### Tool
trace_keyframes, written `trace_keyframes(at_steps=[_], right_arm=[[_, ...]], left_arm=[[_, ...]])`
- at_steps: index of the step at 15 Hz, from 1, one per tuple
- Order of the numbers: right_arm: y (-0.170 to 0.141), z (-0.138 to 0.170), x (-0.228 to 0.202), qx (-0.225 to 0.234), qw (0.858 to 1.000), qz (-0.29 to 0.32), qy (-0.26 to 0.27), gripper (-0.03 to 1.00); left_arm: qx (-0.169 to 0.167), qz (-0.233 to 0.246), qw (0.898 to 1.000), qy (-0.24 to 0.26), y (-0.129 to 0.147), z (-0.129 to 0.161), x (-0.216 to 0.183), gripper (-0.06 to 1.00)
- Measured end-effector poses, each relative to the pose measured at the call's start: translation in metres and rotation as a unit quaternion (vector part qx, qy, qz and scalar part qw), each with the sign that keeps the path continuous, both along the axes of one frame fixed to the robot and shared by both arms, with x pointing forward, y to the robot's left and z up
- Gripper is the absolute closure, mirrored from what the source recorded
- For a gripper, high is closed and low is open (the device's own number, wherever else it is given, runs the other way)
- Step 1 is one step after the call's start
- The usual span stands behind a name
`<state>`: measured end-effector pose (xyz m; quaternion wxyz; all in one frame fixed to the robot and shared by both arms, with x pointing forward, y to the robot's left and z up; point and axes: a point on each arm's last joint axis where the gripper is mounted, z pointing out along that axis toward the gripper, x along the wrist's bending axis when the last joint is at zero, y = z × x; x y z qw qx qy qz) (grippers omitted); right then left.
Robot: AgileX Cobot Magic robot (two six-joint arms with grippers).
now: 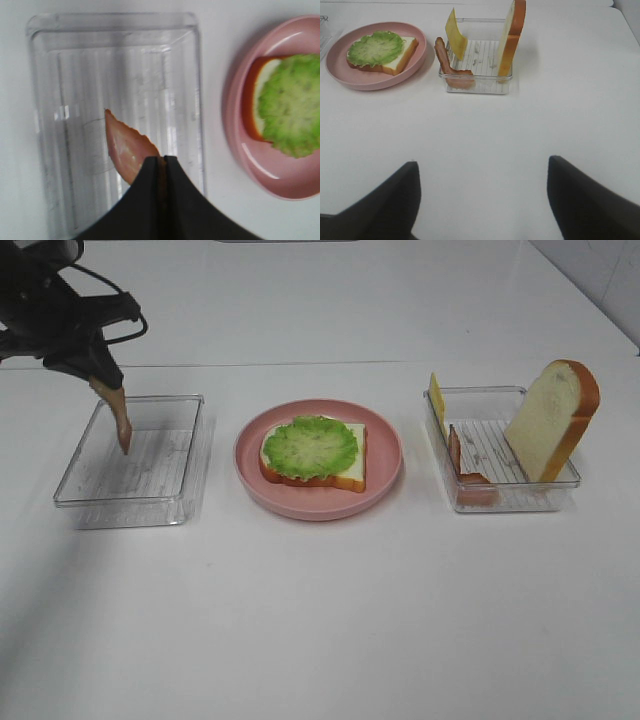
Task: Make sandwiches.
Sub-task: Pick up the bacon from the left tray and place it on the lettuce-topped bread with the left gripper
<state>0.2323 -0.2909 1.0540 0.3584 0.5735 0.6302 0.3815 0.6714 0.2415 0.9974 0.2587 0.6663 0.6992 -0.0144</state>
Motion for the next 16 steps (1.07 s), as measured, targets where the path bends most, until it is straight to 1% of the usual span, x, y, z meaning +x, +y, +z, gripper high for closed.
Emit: trace_keyframes(at_steps=[2, 4, 5, 6, 8, 11, 14, 15, 16], right_arm=[[0.0, 0.0, 0.0, 0.0, 1.0, 0.0, 0.0, 0.28], [0.0, 0.0, 0.0, 0.0, 1.0, 0.0, 0.0, 0.28], [0.0, 0.0, 0.0, 0.0, 1.0, 0.0, 0.0, 0.28], [0.0, 0.0, 0.0, 0.0, 1.0, 0.0, 0.0, 0.28], [0.0, 0.0, 0.0, 0.0, 1.0, 0.0, 0.0, 0.28], [0.0, 0.0, 0.0, 0.0, 1.0, 0.0, 0.0, 0.28], [0.0, 0.0, 0.0, 0.0, 1.0, 0.0, 0.0, 0.28], [0.0, 0.0, 0.0, 0.0, 1.0, 0.0, 0.0, 0.28], [0.0, 0.0, 0.0, 0.0, 1.0, 0.0, 0.0, 0.28]], left_arm=[[-0.065, -0.01, 0.998, -0.024, -0.011, 0.01, 0.004, 0.94], [-0.131, -0.013, 0.99, -0.046, -0.021, 0.017, 0.006, 0.94], [-0.166, -0.017, 0.984, -0.06, -0.025, 0.022, 0.008, 0.94], [-0.215, -0.02, 0.973, -0.075, -0.033, 0.024, 0.011, 0.94], [-0.266, -0.028, 0.96, -0.081, -0.051, 0.017, 0.015, 0.94], [-0.308, -0.049, 0.948, -0.064, -0.088, -0.005, 0.016, 0.94], [-0.34, -0.06, 0.938, -0.026, -0.129, -0.041, 0.012, 0.94], [-0.351, -0.067, 0.934, -0.006, -0.15, -0.064, 0.008, 0.94], [-0.353, -0.069, 0.933, 0.003, -0.156, -0.073, 0.006, 0.94]])
